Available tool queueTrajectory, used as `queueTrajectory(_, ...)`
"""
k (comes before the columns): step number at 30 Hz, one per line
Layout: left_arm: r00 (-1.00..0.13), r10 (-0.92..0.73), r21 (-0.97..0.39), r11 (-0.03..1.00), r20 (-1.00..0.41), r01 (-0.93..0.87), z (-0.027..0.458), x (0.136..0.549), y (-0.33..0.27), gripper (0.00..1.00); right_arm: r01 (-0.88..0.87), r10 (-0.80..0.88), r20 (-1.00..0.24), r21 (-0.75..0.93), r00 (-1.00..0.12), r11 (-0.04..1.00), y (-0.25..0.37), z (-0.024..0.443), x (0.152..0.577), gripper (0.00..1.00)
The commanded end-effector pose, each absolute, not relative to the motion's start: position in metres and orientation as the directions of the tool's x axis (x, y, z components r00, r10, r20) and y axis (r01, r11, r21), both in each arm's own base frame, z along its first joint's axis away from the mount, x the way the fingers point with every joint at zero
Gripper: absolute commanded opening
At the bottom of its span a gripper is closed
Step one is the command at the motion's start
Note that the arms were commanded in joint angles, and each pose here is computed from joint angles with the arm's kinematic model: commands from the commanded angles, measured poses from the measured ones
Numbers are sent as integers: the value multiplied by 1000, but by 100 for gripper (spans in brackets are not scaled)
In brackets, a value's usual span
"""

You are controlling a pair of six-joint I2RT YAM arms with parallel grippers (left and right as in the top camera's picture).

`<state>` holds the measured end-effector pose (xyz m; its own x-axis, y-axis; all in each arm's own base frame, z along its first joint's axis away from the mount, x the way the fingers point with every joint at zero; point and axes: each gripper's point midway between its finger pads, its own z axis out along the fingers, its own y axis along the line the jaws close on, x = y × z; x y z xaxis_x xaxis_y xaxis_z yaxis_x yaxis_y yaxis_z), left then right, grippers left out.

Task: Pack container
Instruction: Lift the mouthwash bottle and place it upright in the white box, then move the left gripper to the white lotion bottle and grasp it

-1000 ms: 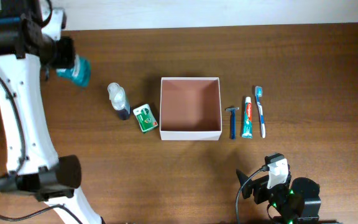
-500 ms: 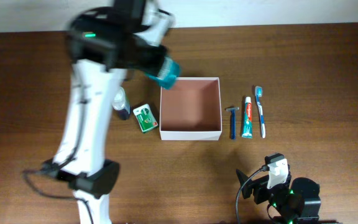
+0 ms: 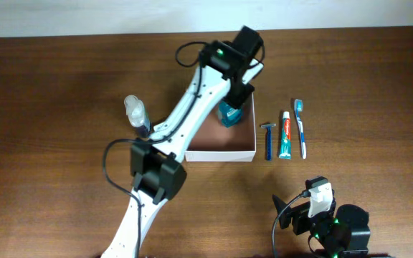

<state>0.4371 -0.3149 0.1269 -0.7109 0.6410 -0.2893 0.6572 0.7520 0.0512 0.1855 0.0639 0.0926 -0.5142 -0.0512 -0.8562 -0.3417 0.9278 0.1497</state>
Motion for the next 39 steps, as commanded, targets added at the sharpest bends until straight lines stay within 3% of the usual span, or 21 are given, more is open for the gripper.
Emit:
queueTrajectory(1, -680, 660, 83, 734, -321, 674, 135, 437, -324, 7, -353, -47, -858, 160, -511, 922, 67, 93, 185, 99)
queueTrajectory(4, -677, 665, 92, 731, -315, 676, 134, 436, -326, 38, -353, -47, -858, 160, -511, 922, 67, 93, 185, 99)
queueTrajectory(6, -680, 667, 106, 733, -306, 672, 137, 435, -322, 85, -353, -47, -858, 160, -511, 922, 67, 93, 185, 99)
queueTrajectory(7, -682, 669, 107, 733, -296, 672, 139, 432, -319, 99, -353, -47, -858, 160, -511, 922, 67, 93, 185, 99)
queueTrajectory(14, -736, 627, 99, 774, -257, 625, 188, 414, -275, 97, -353, -47, -858, 160, -511, 922, 67, 93, 185, 99)
queueTrajectory(21, -758, 451, 54, 873, -471, 486, 290, 415, -221, 96, -353, -47, -858, 160, -511, 922, 67, 93, 185, 99)
queueTrajectory(27, -776, 297, 45, 943, -556, 329, 342, 414, -144, 96, -353, -47, -858, 160, -511, 922, 67, 93, 185, 99)
queueTrajectory(32, -865, 174, -18, 978, -470, 207, 316, 420, -95, 94, -353, -47, -858, 160, -511, 922, 67, 93, 185, 99)
queueTrajectory(37, -961, 80, -30, 995, -265, 91, 248, 420, -69, 82, -353, -47, -858, 160, -511, 922, 67, 93, 185, 99)
queueTrajectory(39, -975, 69, -28, 997, -212, 76, 222, 423, -67, 82, -353, -47, -858, 160, -511, 922, 67, 93, 185, 99)
